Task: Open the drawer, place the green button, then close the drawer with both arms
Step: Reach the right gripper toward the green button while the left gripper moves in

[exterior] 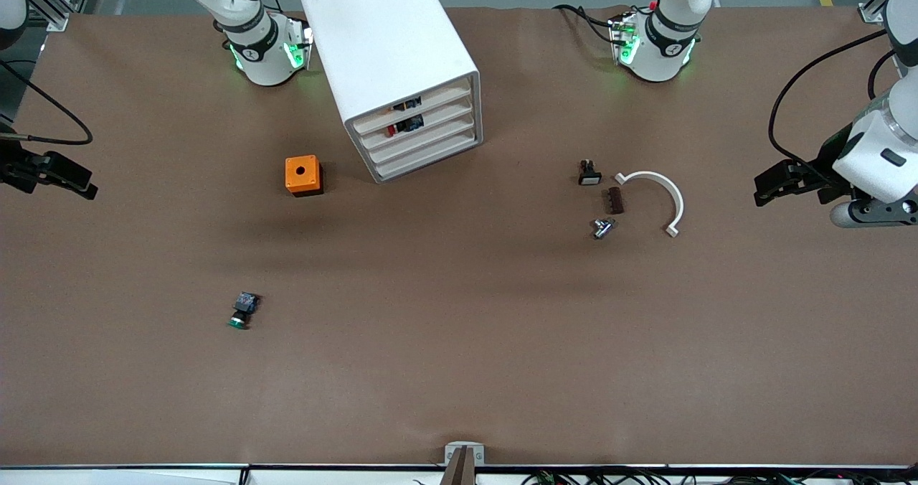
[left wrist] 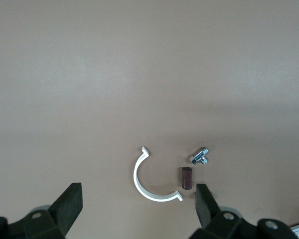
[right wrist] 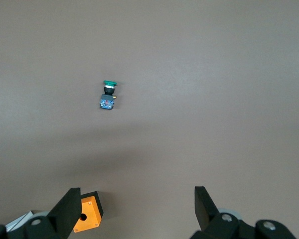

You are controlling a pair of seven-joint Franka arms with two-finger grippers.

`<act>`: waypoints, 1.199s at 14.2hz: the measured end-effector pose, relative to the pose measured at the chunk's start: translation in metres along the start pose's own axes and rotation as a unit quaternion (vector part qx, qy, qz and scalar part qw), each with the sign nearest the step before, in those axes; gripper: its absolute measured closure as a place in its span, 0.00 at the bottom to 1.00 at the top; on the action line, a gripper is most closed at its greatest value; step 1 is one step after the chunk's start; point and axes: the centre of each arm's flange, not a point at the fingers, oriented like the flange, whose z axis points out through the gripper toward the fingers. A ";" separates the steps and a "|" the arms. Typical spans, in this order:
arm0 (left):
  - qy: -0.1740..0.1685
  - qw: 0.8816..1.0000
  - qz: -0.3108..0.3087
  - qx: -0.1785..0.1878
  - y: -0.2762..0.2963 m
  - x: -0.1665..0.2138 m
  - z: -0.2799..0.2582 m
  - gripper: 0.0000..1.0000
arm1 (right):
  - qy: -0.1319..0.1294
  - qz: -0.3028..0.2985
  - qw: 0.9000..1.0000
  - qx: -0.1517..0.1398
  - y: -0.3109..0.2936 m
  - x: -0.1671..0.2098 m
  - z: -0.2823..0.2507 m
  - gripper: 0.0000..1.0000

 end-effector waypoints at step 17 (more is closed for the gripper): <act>-0.118 0.993 0.020 0.005 0.030 0.046 0.165 0.00 | -0.024 -0.015 0.999 0.037 -0.043 0.039 0.090 0.00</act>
